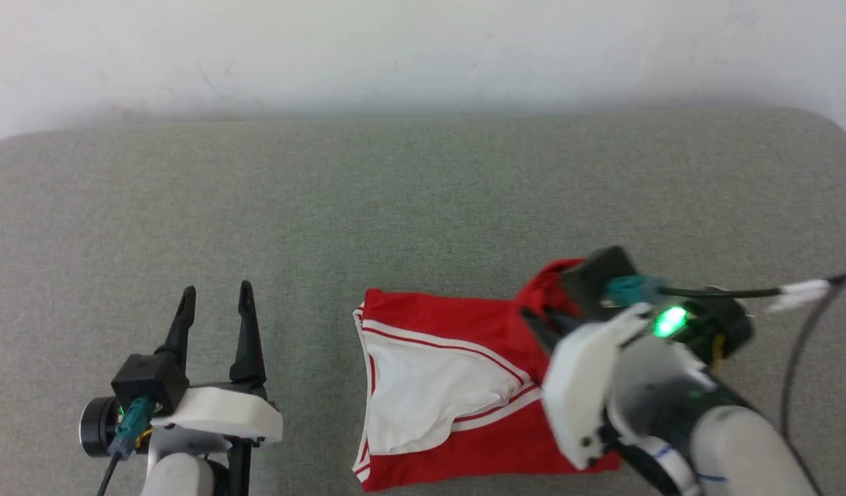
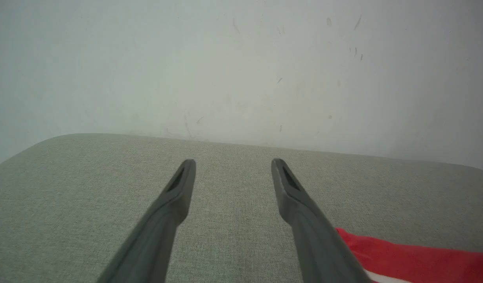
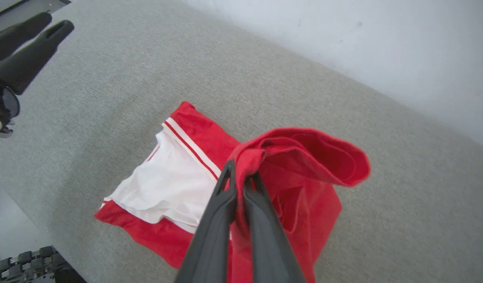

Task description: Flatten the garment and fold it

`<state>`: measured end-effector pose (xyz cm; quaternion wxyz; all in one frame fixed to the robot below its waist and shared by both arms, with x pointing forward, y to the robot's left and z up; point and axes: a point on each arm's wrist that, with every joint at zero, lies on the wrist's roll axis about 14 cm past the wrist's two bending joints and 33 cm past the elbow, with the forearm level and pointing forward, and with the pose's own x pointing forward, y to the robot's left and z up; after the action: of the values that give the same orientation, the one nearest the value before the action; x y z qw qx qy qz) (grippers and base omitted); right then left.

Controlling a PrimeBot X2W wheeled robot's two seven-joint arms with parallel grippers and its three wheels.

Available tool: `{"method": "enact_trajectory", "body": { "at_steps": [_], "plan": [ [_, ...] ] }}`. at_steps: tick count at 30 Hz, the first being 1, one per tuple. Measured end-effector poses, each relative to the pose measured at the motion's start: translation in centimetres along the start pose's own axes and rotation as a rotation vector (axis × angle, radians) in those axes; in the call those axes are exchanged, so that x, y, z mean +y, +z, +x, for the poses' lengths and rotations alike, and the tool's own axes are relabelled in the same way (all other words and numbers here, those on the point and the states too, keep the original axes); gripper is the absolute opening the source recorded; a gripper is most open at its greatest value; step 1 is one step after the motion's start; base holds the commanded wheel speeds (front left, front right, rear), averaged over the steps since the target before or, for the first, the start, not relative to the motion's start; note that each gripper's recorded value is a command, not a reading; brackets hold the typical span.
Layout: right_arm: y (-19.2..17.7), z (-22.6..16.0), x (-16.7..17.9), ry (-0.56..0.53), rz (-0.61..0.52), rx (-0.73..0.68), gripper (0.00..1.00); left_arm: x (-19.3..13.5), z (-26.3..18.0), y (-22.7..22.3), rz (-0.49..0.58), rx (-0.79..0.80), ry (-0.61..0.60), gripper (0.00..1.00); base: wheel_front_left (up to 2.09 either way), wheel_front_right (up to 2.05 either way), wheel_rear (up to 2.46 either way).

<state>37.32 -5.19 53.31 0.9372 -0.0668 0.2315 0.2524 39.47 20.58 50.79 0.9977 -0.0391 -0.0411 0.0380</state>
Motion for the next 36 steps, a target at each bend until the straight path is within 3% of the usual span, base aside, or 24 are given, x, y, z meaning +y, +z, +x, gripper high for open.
{"method": "enact_trajectory", "body": {
  "at_steps": [8,16,17,18,19,24,28,32,35,36],
  "plan": [
    [-0.8,5.3,7.2,0.25,-0.082,0.046,0.0,-0.3,1.2,-0.1,0.0,-0.003,-0.007,1.0,0.0,0.0,0.0],
    [-5.5,9.0,10.6,0.383,-0.103,0.172,0.0,0.7,1.3,-1.4,0.008,0.03,0.025,1.0,0.0,0.0,0.0],
    [-6.1,9.2,11.0,0.402,-0.094,0.19,0.26,0.7,1.3,-1.4,0.008,0.032,0.029,1.0,0.0,0.0,0.0],
    [-6.4,9.3,11.5,0.422,-0.085,0.196,0.9,0.7,1.4,-1.5,0.006,0.033,0.028,1.0,0.0,0.0,0.0],
    [-6.5,9.4,11.9,0.439,-0.084,0.194,1.0,0.8,1.4,-1.5,0.005,0.034,0.029,1.0,0.0,0.0,0.0],
    [-5.1,9.5,12.7,0.48,-0.027,0.118,1.0,0.8,1.4,-1.6,-0.003,0.035,0.036,1.0,0.0,0.0,0.0],
    [-0.4,8.6,12.5,0.487,0.066,-0.106,1.0,0.7,1.4,-1.1,-0.005,0.02,0.036,1.0,0.0,0.0,0.0],
    [7.1,6.2,8.1,0.379,0.186,-0.486,1.0,0.6,1.3,-0.3,-0.004,0.001,0.033,1.0,0.0,0.0,0.0],
    [8.6,3.9,2.7,0.207,0.252,-0.664,1.0,0.4,0.9,-0.2,-0.003,-0.002,0.02,1.0,0.0,0.0,0.0],
    [5.0,0.3,-5.2,-0.083,0.325,-0.721,1.0,-0.2,0.8,0.3,-0.007,-0.015,0.002,1.0,0.0,0.0,0.0]
  ]
}}
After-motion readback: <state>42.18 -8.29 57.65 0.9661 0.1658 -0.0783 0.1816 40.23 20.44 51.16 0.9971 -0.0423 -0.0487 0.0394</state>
